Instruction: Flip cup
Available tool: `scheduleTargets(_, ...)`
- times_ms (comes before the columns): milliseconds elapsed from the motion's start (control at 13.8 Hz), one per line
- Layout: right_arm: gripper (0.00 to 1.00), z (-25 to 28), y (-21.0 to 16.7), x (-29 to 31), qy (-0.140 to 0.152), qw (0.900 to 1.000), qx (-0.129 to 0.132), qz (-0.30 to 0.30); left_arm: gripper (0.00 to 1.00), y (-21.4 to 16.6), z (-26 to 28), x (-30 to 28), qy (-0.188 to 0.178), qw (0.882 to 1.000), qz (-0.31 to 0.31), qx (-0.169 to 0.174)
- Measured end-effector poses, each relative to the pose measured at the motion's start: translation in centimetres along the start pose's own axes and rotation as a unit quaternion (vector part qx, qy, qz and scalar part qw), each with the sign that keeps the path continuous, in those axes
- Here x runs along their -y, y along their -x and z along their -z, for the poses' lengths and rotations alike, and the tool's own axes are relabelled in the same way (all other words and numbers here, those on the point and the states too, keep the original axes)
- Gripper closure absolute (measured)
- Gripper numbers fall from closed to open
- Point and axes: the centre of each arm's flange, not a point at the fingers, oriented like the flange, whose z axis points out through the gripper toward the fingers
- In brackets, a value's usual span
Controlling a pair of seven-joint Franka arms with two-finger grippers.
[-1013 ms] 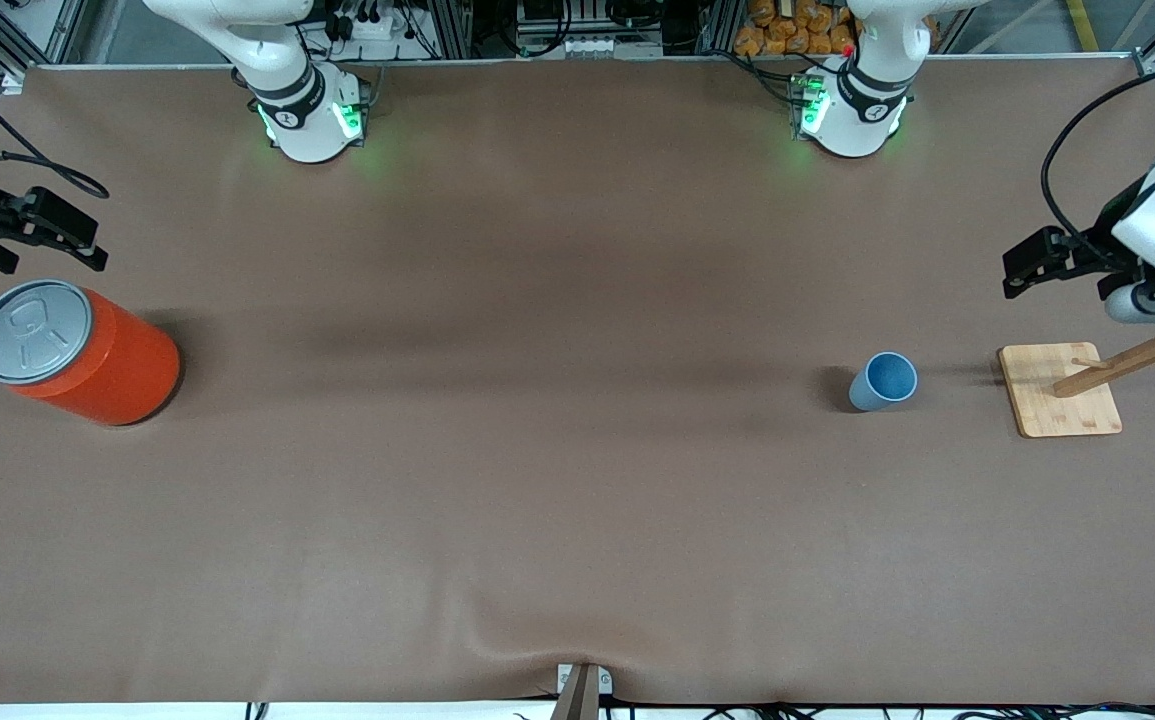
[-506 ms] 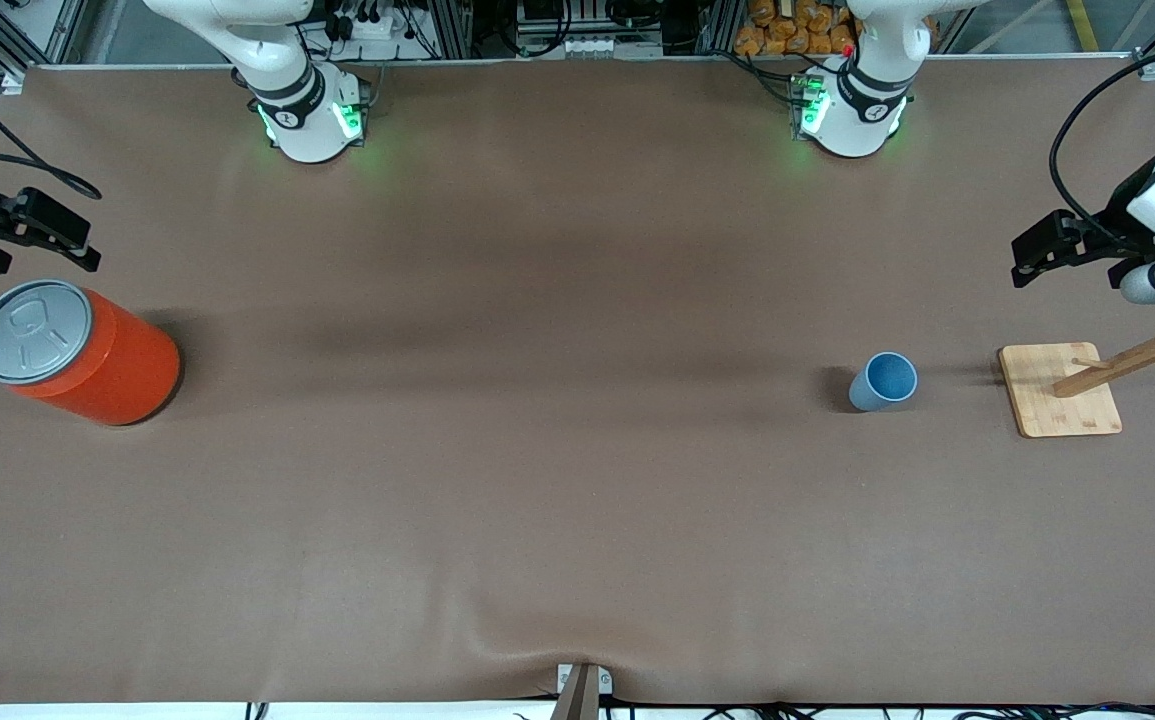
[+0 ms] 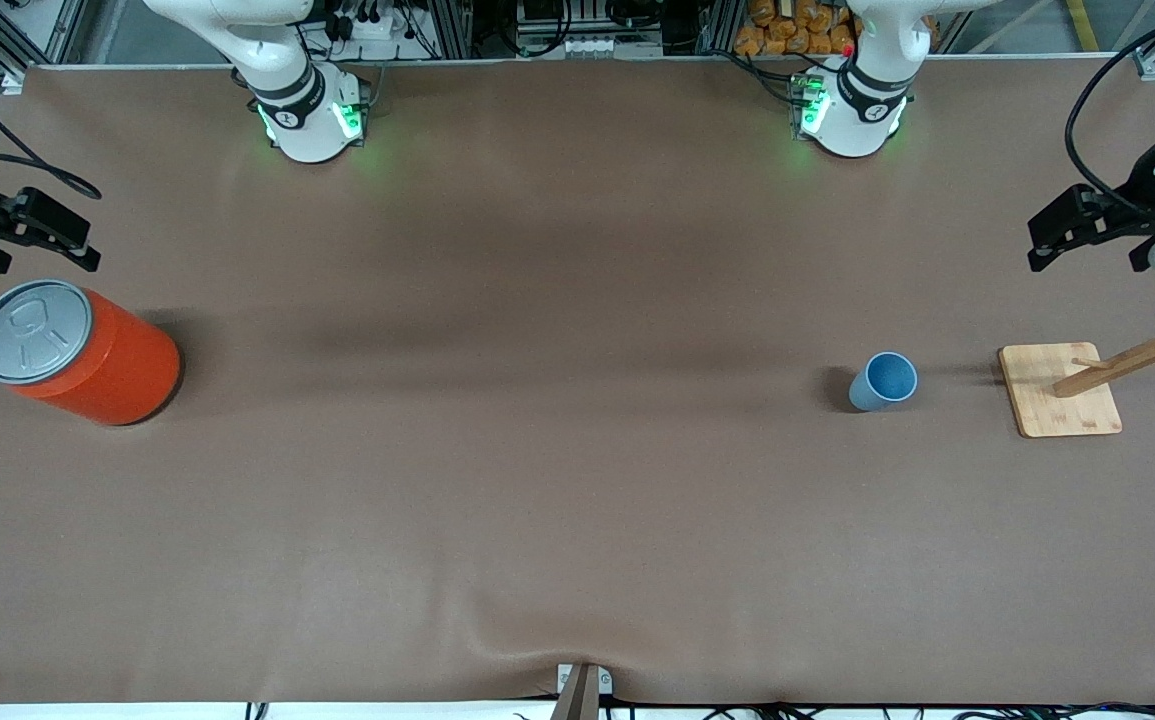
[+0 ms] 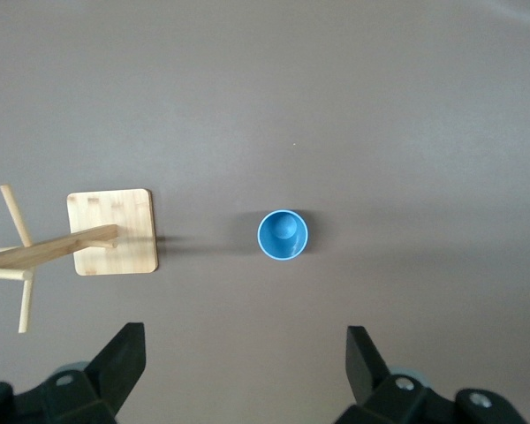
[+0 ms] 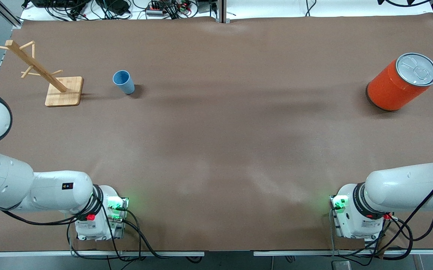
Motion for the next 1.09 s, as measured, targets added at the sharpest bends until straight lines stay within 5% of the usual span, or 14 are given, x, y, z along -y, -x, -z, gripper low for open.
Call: scheduleTargets(1085,0.00,0.0,0.0,-0.1,0.000,1.000,0.000,0.000,0.00,4.2,1.1,2.3,0.001,1.000,0.028,0.004)
